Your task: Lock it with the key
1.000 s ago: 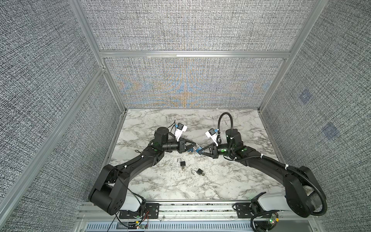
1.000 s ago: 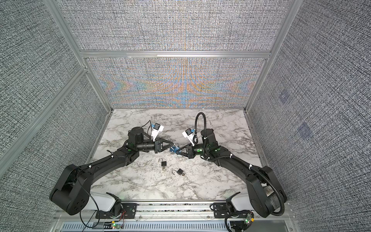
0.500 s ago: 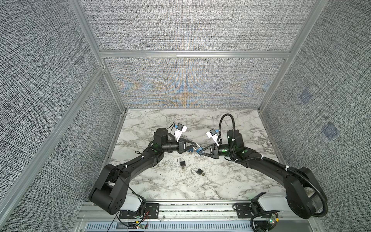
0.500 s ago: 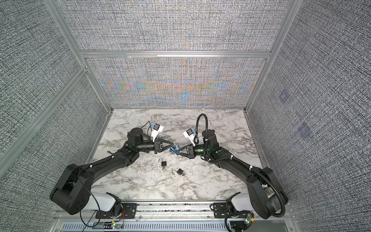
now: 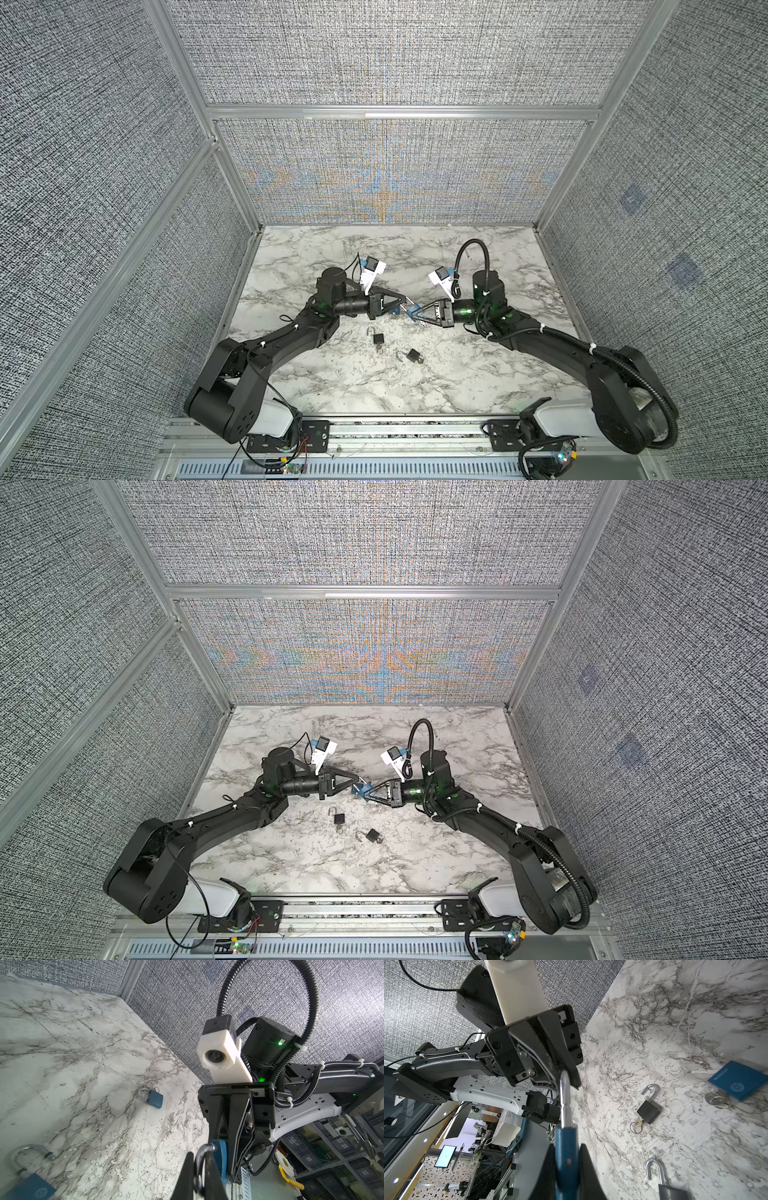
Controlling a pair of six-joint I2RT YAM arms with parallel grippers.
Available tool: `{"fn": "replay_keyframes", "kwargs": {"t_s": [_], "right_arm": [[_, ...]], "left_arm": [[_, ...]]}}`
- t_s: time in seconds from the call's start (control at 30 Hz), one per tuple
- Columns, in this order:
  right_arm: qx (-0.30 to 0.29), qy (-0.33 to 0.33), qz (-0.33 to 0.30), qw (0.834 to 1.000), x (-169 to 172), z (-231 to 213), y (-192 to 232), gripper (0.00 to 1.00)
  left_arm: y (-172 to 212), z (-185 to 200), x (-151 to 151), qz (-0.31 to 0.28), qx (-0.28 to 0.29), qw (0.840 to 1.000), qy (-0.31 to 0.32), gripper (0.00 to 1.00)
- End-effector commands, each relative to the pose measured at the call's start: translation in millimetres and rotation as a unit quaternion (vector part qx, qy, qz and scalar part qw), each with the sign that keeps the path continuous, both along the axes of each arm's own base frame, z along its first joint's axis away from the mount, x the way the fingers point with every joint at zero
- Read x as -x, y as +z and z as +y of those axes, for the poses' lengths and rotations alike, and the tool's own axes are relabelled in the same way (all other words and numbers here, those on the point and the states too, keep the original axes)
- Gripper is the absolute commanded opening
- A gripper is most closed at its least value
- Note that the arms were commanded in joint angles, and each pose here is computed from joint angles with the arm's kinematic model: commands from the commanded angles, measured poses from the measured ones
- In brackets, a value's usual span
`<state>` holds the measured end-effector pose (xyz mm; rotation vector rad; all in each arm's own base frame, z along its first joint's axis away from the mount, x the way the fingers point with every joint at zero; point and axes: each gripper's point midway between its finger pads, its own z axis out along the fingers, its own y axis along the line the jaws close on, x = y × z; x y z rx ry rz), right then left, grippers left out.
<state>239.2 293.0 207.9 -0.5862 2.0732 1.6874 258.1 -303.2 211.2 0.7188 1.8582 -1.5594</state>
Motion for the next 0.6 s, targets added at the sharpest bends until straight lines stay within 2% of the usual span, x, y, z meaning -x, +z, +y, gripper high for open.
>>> {"fn": "replay_keyframes", "kwargs": {"t_s": [0.0, 0.2, 0.57], "right_arm": [[-0.052, 0.021, -0.078, 0.995, -0.8, 6.5, 37.6, 0.0], [-0.019, 0.006, -0.089, 0.996, -7.0, 11.3, 31.4, 0.0], [-0.03, 0.007, -0.092, 0.995, -17.4, 24.9, 41.0, 0.0]], "left_arm": [[-17.8, 2.2, -0.4, 0.029, -0.015, 0.999, 0.012, 0.0], [-20.4, 3.9, 6.5, 0.032, -0.011, 0.999, 0.008, 0.0], [-26.6, 8.2, 21.1, 0.033, -0.012, 0.999, 0.004, 0.0]]}}
